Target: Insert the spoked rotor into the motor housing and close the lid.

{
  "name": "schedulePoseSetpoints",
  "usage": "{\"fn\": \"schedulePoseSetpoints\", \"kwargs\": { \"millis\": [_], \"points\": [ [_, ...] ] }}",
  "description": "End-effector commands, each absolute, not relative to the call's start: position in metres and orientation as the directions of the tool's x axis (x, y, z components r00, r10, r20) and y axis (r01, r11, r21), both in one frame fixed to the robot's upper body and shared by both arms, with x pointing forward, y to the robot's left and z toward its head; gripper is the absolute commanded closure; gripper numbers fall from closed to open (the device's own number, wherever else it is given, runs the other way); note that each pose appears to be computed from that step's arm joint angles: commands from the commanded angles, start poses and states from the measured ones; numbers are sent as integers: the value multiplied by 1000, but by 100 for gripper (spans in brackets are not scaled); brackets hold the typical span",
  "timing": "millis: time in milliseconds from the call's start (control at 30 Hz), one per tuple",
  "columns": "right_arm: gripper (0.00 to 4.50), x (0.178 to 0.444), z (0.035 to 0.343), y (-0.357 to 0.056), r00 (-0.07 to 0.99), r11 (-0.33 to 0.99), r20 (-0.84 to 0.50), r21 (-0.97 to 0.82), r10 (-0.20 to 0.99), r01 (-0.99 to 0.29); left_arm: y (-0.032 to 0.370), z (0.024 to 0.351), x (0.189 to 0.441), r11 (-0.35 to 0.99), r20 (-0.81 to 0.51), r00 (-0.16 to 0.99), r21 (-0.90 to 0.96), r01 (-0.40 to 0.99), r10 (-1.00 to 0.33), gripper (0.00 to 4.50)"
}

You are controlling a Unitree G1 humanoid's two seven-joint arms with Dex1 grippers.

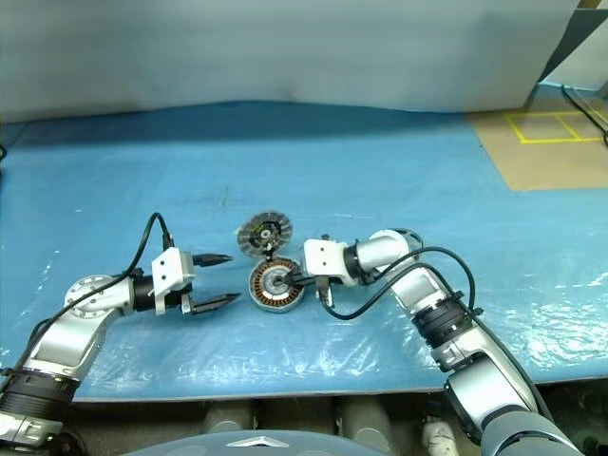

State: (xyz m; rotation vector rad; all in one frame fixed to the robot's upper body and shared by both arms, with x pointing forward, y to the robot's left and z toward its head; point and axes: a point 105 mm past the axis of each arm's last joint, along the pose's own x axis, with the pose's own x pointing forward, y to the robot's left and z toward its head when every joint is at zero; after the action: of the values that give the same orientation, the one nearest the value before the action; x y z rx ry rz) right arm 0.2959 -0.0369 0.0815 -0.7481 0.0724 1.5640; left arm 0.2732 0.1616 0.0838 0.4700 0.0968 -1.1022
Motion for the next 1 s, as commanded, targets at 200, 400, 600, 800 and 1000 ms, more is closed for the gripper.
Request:
{"fn": "schedulePoseSetpoints", "kwargs": {
  "millis": [200, 400, 600, 800, 1000],
  "points": [
    [446, 298, 83, -25, 48, -171, -482, -401, 875, -900, 159, 91, 272, 361, -288, 460, 336, 870, -840, 77],
    [446, 294, 85, -22, 33, -188, -477, -409, 878, -893, 160, 91, 272, 364, -289, 462, 335, 869, -838, 77],
    [446, 294, 87, -23, 16, -194, -464, -403, 886, -895, 161, 90, 273, 365, -290, 463, 334, 869, -838, 77],
    [446, 293, 92, -20, -4, -189, -424, -395, 906, -899, 161, 89, 274, 365, -292, 464, 335, 869, -837, 77],
    [446, 294, 108, -12, -20, -191, -392, -402, 920, -896, 160, 87, 273, 366, -294, 465, 334, 869, -835, 77]
  ]
}}
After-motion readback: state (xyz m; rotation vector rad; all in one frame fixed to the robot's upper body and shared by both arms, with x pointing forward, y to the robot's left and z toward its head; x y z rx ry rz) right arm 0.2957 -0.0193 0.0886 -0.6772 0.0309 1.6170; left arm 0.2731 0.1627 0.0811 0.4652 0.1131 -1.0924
